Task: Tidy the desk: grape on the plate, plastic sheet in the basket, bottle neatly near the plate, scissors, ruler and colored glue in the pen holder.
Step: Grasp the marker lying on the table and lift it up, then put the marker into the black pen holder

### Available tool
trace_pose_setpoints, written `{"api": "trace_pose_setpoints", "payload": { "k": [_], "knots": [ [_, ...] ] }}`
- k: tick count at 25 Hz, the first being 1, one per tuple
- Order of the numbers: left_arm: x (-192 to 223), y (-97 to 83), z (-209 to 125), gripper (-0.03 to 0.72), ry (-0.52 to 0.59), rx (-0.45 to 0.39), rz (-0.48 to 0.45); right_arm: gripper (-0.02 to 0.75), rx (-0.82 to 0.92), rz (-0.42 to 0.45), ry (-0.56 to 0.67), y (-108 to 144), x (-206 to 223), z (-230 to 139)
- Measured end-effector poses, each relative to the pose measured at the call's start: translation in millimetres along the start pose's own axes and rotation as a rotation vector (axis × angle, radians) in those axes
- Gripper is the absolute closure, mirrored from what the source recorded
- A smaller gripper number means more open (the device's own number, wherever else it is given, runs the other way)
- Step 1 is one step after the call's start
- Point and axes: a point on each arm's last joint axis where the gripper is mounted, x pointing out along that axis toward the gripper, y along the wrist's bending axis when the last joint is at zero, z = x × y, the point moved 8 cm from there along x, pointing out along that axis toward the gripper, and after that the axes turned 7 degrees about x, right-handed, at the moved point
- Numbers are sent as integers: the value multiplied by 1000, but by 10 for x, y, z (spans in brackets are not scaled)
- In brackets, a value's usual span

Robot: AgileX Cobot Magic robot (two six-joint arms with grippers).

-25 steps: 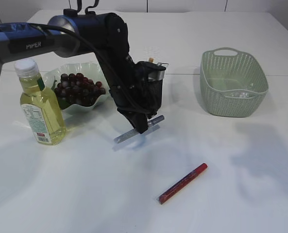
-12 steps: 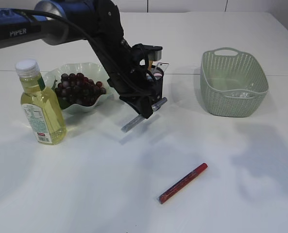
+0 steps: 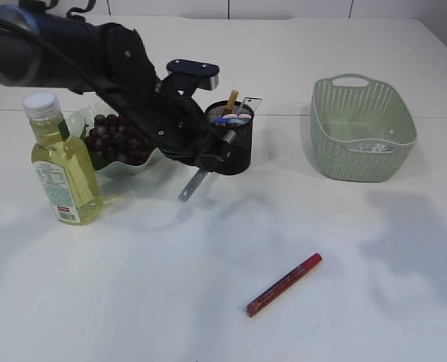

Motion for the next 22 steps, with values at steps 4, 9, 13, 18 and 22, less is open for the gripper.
{"api": "trace_pose_setpoints", "payload": {
  "k": [4, 9, 13, 18, 22],
  "knots": [
    [-155, 89, -23, 658, -138, -6, 86, 315, 0, 0, 0, 0, 0, 0],
    [-169, 209, -8, 658, -261, -22, 164, 315, 0, 0, 0, 0, 0, 0],
    [-268, 318, 213, 658, -407, -25, 232, 315, 0, -1, 0, -1, 0, 0],
    [-432, 430, 451, 658, -572, -26, 308, 315, 0, -1, 0, -1, 0, 0],
    [-546, 482, 580, 658, -662, -25, 348, 316, 0, -1, 0, -1, 0, 0]
  ]
}}
